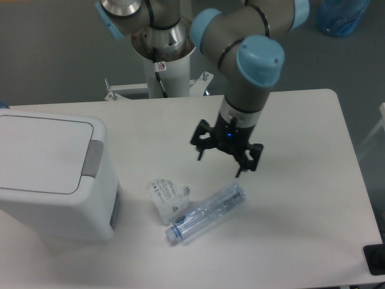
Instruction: Open the trash can
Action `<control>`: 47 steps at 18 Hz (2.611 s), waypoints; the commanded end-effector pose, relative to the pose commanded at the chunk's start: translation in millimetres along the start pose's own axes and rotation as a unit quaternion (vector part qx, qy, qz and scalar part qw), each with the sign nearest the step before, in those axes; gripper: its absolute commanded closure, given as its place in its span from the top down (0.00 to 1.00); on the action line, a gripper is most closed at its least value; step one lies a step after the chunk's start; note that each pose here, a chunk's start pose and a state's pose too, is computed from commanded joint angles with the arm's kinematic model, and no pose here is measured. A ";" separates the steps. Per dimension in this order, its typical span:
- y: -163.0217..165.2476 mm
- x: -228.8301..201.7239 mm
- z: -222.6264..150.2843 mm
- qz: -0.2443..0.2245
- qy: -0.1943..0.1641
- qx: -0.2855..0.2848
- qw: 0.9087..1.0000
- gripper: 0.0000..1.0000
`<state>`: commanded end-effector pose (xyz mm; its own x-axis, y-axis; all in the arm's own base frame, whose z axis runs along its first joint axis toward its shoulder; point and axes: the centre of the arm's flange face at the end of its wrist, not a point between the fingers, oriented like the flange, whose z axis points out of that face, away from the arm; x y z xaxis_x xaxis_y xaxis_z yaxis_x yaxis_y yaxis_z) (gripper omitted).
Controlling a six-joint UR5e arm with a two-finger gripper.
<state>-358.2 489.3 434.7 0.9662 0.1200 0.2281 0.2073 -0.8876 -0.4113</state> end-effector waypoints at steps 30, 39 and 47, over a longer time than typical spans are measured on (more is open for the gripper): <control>-45.7 85.7 5.8 -0.018 0.104 0.084 0.991 1.00; -41.4 84.3 12.8 -0.021 0.105 0.079 0.991 1.00; -39.8 83.0 19.0 -0.023 0.108 0.075 0.991 1.00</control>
<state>-283.4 543.0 453.2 0.9029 0.0468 0.4272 0.2871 -0.8053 -0.5187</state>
